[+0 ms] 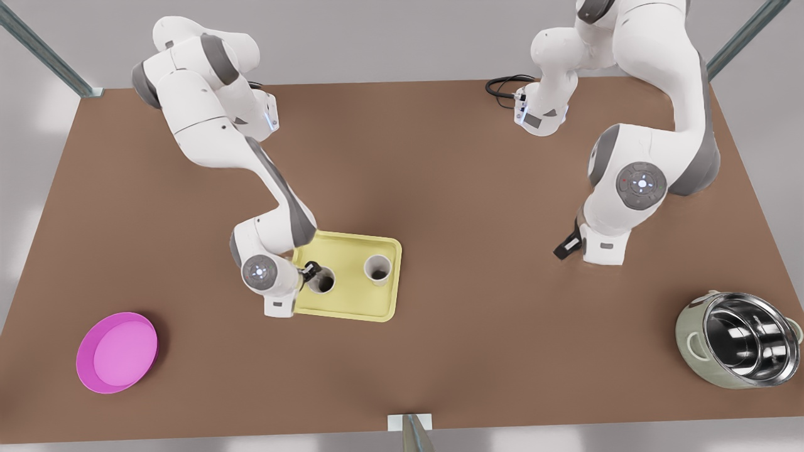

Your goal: Use both arms to respectively pick up the white IKEA cups from the middle-left and middle-right positions, then place the white IKEA cups onto the middle-middle tray, ensuring that the cups remain upright and do not tip over

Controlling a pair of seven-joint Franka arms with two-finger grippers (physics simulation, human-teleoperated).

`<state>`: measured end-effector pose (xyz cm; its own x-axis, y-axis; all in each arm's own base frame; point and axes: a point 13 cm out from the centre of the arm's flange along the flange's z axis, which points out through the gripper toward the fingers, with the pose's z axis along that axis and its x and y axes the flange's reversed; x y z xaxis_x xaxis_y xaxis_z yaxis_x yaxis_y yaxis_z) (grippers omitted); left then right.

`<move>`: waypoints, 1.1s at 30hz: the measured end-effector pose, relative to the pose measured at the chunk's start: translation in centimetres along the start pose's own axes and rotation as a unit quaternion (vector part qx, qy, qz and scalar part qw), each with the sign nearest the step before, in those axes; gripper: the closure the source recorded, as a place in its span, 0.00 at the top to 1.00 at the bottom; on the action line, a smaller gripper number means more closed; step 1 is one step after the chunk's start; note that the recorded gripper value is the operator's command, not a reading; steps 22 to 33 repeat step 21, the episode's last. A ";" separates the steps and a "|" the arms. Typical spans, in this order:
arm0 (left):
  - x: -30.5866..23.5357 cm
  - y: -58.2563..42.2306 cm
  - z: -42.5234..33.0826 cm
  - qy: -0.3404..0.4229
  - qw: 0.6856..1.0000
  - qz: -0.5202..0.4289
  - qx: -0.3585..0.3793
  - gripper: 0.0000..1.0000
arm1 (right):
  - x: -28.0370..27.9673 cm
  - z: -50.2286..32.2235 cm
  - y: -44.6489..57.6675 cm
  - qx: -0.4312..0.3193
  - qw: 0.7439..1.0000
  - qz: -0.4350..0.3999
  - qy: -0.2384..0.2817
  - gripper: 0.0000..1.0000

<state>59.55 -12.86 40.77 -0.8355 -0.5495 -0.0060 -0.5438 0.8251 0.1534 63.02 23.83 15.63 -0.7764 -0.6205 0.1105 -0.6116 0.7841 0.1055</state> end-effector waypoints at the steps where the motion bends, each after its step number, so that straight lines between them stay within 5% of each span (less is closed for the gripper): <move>1: 0.5 1.1 -1.3 0.005 1.000 0.014 0.005 1.00 | 0.1 -2.6 -1.0 0.002 1.000 0.008 -0.010 1.00; 4: 2.1 1.5 -1.2 0.035 0.997 0.070 0.004 1.00 | 1.3 -10.5 -5.3 0.000 0.999 0.043 -0.030 1.00; 9: 3.1 1.8 -0.8 0.070 0.987 0.141 0.013 1.00 | 12.7 -15.6 -20.8 0.026 0.976 0.218 -0.006 1.00; 15: 3.7 1.9 -0.6 0.083 0.975 0.207 0.019 1.00 | 16.8 -31.7 -15.2 0.050 0.966 0.247 -0.064 1.00; 21: 3.9 1.9 -0.5 0.087 0.963 0.254 0.022 1.00 | 19.5 -28.4 -12.7 0.024 0.962 0.271 0.002 1.00; 33: 3.9 1.9 -0.5 0.087 0.963 0.254 0.022 1.00 | 19.5 -28.4 -12.7 0.024 0.962 0.271 0.002 1.00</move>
